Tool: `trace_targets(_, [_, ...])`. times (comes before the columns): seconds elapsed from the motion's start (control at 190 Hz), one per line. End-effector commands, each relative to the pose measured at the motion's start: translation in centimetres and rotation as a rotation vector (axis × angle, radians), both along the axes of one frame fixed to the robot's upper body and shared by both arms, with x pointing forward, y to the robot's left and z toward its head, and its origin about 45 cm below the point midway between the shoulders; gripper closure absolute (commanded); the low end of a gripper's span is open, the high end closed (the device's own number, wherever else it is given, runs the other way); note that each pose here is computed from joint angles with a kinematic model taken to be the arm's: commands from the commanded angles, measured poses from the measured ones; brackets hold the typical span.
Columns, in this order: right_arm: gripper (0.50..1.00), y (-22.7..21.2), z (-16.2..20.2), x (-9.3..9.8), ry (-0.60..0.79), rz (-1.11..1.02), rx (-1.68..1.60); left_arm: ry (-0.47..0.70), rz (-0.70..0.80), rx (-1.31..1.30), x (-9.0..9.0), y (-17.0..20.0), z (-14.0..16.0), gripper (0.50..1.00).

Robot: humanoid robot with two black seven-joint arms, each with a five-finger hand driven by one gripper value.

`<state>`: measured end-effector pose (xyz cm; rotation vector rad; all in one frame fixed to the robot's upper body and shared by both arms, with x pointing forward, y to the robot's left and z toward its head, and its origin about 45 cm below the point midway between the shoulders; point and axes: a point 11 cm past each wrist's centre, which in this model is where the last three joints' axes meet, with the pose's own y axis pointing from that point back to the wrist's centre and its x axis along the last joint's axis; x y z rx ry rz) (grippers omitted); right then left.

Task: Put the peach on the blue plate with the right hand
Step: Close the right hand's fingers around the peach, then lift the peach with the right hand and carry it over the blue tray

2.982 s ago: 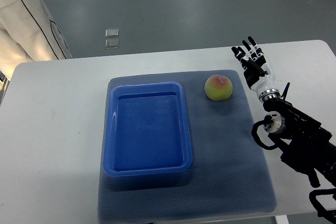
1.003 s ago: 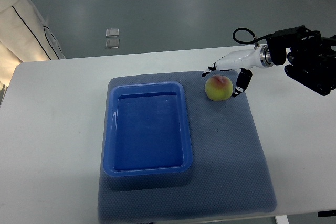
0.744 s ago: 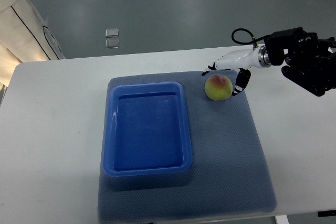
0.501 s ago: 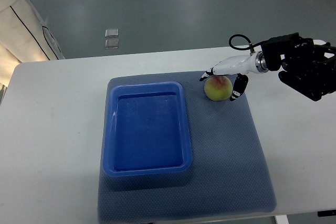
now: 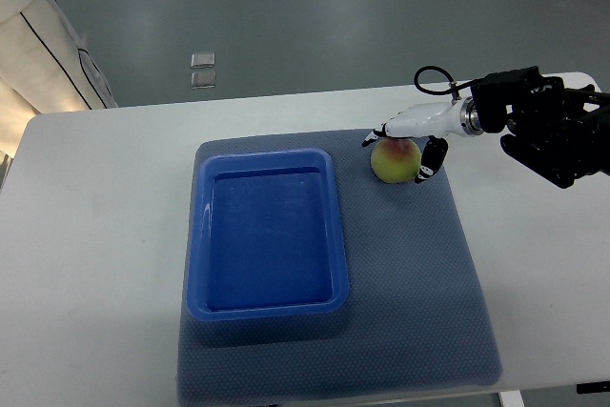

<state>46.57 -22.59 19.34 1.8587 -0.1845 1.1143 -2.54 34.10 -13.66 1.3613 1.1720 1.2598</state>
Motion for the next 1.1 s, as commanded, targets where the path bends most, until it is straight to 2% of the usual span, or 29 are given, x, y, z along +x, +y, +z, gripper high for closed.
trace_targets(0.0, [0.638,0.1,-0.1,-0.1,0.004,0.004,0.000,0.000,0.000,0.000,0.0,0.0,0.0,0.500])
trace_targets(0.227, [0.711,0.6,-0.2,-0.2,0.013,0.015,0.005,0.001,0.000,0.000,-0.1,0.0,0.0,0.500])
trace_targets(0.264, [0.742,0.9,-0.3,-0.2,0.015,0.020,0.008,0.001,0.000,0.000,-0.1,0.0,0.0,0.500])
trace_targets(0.317, [0.742,0.9,-0.3,-0.2,0.015,0.020,0.008,0.001,0.000,0.000,-0.1,0.0,0.0,0.500])
trace_targets(0.322, [0.760,0.9,-0.3,-0.3,0.016,0.020,0.007,0.001,0.000,0.000,-0.1,0.0,0.0,0.500])
trace_targets(0.354, [0.775,0.9,-0.2,-0.2,0.014,0.018,0.011,0.001,0.000,0.000,-0.1,0.0,0.0,0.500])
trace_targets(0.628, [0.773,0.9,0.8,0.3,0.000,0.014,0.026,0.001,0.000,0.000,-0.1,0.0,0.0,0.500])
trace_targets(0.86, [0.771,2.6,4.7,1.8,-0.070,0.040,0.051,0.001,0.000,0.000,-0.1,0.0,0.0,0.500])
trace_targets(0.96, [0.767,6.5,6.3,2.1,-0.093,0.105,0.077,0.001,0.000,0.000,-0.1,0.0,0.0,0.500])
trace_targets(1.092, [0.758,11.9,6.4,0.5,-0.065,0.220,0.128,0.001,0.000,0.000,-0.1,0.0,0.0,0.500])
